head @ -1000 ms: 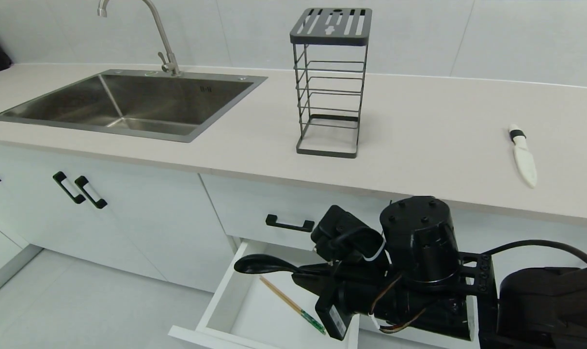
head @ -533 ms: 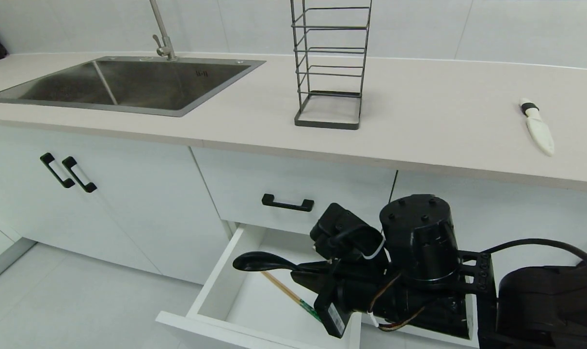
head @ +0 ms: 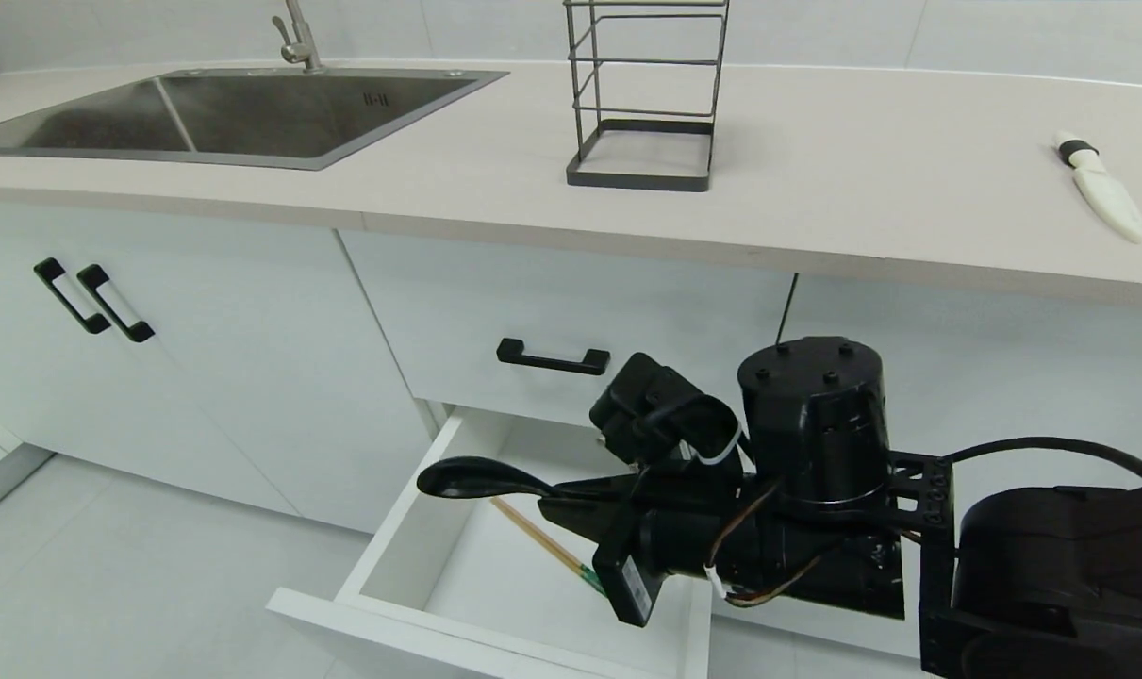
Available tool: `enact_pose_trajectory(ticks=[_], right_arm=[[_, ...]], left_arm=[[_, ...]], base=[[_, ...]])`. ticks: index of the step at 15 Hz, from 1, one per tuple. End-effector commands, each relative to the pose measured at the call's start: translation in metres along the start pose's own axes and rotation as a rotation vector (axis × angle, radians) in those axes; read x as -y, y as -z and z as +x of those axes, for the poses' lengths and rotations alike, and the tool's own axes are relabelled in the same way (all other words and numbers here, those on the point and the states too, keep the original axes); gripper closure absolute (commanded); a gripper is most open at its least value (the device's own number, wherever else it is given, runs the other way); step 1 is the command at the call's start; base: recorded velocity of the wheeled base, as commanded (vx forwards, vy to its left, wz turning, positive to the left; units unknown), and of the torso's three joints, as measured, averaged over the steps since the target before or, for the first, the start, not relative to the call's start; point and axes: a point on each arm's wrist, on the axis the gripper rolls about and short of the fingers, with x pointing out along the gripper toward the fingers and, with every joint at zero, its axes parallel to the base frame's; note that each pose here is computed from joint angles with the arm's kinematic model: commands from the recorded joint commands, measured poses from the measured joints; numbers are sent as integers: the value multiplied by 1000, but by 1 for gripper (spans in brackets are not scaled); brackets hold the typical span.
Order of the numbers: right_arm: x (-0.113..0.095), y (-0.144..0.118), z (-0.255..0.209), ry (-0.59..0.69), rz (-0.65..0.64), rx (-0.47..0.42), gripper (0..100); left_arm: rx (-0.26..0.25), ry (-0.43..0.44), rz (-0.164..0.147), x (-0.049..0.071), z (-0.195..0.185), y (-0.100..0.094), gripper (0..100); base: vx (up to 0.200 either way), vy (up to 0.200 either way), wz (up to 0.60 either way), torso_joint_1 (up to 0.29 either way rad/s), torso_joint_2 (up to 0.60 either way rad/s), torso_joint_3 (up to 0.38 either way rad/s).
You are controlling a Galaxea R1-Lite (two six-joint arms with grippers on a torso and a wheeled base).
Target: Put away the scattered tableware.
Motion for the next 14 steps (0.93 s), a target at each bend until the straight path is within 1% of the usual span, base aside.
enact_pose_trajectory(ticks=[1,2,3,4,6,7,10,14], right_arm=[[1,-1,-3,-20,-13,-29,100],[9,-7,-6,-6,-45,-60,100],[11,-11,-6,-1,-60,-82,100],[12,-16,-2,9,-66,-78,100],[14,-6,14,19,-72,-116,100],[14,-2,22,19,-73,-118,100],[14,-7,42,32,-96,-89,100],[4,9,59,0,-105,-139,100]], left_arm=[[1,0,0,0,0,0,0],[1,0,0,0,0,0,0],[1,0,0,0,0,0,0],[-1,0,0,0,0,0,0],[1,0,0,0,0,0,0],[1,0,0,0,0,0,0],[1,0,0,0,0,0,0],[1,0,0,0,0,0,0]], base=[[0,0,0,2,95,46],[0,0,0,0,0,0],[0,0,0,0,0,0],[0,0,0,0,0,0],[0,0,0,0,0,0],[0,0,0,0,0,0],[0,0,0,0,0,0],[0,0,0,0,0,0]])
